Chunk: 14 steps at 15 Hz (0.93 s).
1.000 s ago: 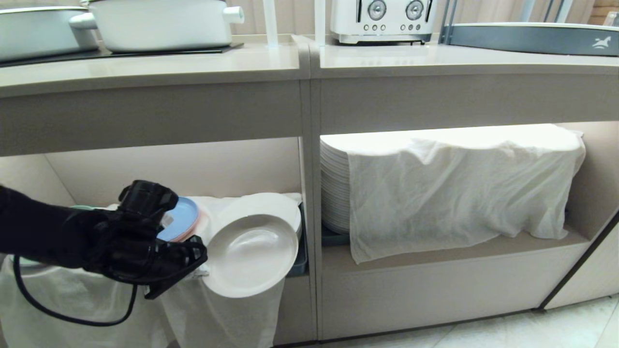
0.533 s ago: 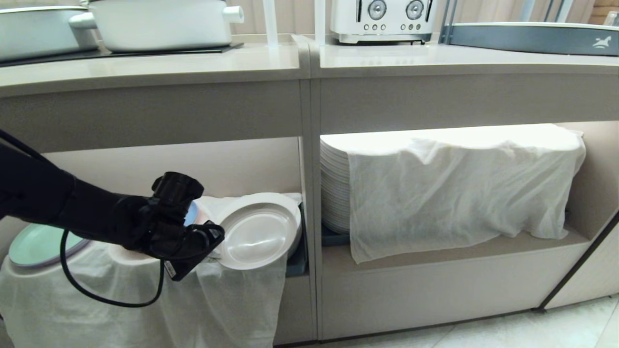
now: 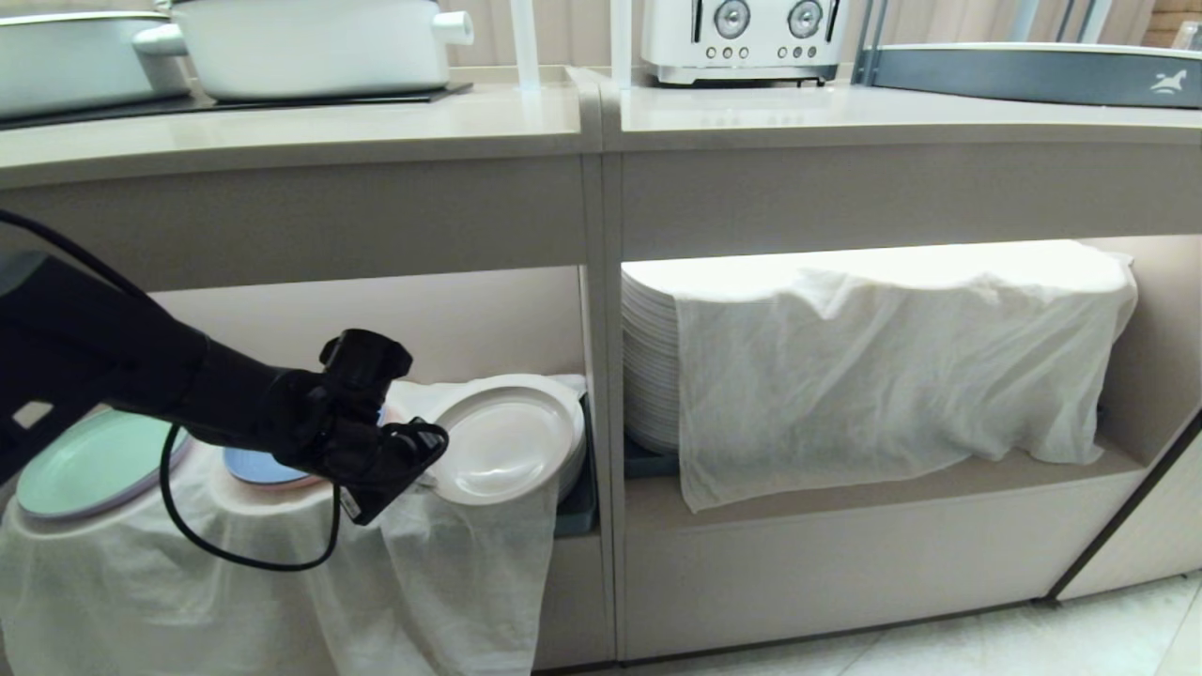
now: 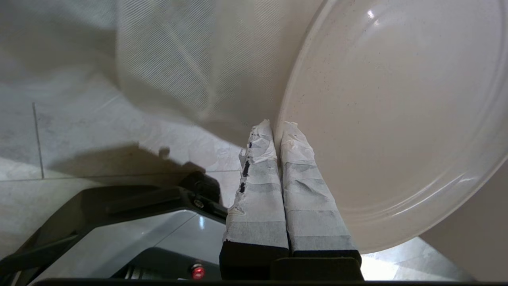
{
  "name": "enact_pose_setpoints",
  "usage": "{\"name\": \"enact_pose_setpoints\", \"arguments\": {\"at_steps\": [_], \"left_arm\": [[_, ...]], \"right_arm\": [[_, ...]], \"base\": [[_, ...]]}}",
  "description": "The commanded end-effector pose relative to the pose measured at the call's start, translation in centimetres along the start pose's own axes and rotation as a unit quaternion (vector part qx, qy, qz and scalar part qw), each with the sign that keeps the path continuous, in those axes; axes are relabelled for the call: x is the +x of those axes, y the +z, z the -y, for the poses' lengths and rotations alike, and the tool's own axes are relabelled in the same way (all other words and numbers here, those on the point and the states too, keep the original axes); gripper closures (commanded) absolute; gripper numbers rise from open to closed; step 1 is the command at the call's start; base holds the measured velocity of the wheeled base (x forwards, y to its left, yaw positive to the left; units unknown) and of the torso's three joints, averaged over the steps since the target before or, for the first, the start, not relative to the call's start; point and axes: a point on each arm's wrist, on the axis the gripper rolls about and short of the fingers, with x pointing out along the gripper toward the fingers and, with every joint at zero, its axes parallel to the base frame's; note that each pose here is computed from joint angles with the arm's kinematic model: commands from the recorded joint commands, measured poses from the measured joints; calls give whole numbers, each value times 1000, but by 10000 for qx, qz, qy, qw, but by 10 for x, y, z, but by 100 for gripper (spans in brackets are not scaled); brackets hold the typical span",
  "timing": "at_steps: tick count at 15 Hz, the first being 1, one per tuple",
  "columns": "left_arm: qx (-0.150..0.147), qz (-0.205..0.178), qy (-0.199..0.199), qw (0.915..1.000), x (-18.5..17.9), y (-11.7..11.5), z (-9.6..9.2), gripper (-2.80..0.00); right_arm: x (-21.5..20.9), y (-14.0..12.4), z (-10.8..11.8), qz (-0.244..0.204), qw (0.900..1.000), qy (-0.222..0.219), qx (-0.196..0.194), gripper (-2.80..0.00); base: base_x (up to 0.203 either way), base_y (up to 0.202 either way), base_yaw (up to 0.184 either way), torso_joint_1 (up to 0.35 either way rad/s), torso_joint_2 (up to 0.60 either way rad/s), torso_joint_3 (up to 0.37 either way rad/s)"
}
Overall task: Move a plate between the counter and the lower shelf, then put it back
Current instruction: Put the plate in the cupboard
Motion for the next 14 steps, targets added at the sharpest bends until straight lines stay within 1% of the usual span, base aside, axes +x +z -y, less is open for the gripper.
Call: {"name": "enact_pose_setpoints", "arguments": {"at_steps": [1,3,7,14], "left_arm": [[-33,-1,6,10000,10,4,4,0],[-36,26,-10,10000,16,8,8,0],[-138,177,-7,9997,28,24,11,0],[-113,206,-74,9997,40,29,20,0]], "right_arm": [[0,0,0,1,10000,2,-1,0],[0,0,0,2,10000,2,-1,0],[0,0,0,1,10000,2,-1,0],[0,0,0,1,10000,2,-1,0]], "base": [[0,0,0,0,0,0],[0,0,0,0,0,0],[0,0,0,0,0,0],[0,0,0,0,0,0]]}}
